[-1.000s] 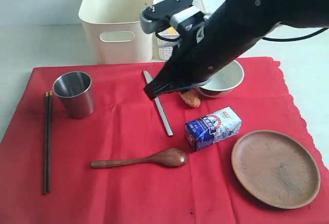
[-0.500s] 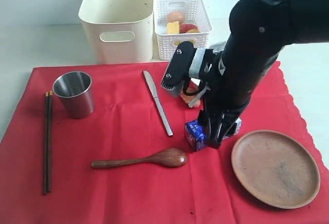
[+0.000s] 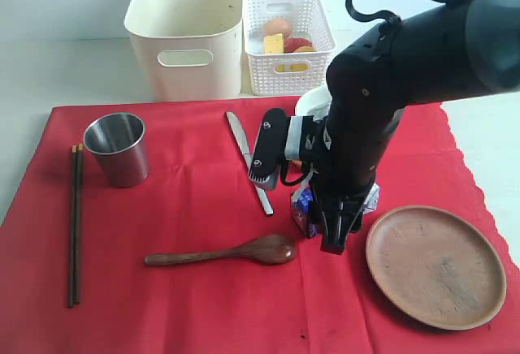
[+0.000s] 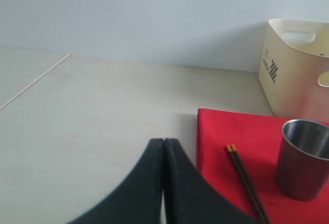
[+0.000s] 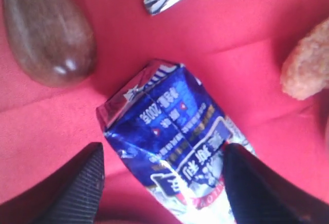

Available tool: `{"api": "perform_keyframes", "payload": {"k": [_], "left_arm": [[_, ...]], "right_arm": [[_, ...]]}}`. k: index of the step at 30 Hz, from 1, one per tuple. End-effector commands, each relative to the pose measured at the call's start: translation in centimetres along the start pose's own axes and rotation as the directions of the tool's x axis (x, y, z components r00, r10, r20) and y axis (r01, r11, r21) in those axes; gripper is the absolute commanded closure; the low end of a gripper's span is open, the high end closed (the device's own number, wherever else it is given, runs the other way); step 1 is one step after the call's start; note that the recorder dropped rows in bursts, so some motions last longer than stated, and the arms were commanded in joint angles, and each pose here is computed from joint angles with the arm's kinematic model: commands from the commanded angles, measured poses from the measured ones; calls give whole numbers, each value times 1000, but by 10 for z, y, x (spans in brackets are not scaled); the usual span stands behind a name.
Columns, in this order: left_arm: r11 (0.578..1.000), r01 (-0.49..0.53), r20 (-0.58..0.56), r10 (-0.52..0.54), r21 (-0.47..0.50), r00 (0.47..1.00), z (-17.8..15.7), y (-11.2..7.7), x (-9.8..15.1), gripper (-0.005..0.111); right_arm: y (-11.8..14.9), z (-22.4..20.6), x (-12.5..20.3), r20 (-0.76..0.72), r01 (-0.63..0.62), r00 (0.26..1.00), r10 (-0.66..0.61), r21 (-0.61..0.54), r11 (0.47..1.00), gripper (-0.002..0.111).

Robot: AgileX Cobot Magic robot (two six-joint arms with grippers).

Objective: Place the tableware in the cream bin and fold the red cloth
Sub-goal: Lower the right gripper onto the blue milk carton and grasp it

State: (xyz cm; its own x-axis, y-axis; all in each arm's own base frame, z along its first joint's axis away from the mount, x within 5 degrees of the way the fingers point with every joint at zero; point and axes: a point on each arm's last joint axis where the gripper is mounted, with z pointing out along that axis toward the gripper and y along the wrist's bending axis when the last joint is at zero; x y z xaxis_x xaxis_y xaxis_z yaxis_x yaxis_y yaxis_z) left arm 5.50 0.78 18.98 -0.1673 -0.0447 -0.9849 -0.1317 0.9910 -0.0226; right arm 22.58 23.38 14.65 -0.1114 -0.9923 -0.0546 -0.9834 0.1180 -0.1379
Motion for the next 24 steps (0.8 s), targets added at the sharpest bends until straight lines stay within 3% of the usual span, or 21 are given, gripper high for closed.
{"api": "perform_keyframes", "payload": {"k": [1, 10, 12, 16, 18, 24], "left_arm": [[1000, 6, 3, -6, 9, 1000, 0, -1, 0, 106], [1000, 6, 3, -6, 9, 1000, 0, -1, 0, 106], [1000, 6, 3, -6, 9, 1000, 0, -1, 0, 106], [1000, 6, 3, -6, 9, 1000, 0, -1, 0, 106], [1000, 6, 3, -6, 9, 1000, 0, -1, 0, 106], [1000, 6, 3, -6, 9, 1000, 0, -1, 0, 106]], "right_arm": [[0, 18, -2, -15, 26, 1000, -26, -9, 1000, 45], [1, 29, -2, -37, 36, 999, -36, -19, 999, 46], [1, 29, -2, -39, 42, 998, -42, -16, 999, 52], [1, 29, 1, -66, 54, 996, -55, -20, 998, 95], [1, 28, 2, -83, 55, 995, -57, -27, 998, 108], [-1, 9, 2, -45, 50, 998, -50, 12, 999, 108]]}}
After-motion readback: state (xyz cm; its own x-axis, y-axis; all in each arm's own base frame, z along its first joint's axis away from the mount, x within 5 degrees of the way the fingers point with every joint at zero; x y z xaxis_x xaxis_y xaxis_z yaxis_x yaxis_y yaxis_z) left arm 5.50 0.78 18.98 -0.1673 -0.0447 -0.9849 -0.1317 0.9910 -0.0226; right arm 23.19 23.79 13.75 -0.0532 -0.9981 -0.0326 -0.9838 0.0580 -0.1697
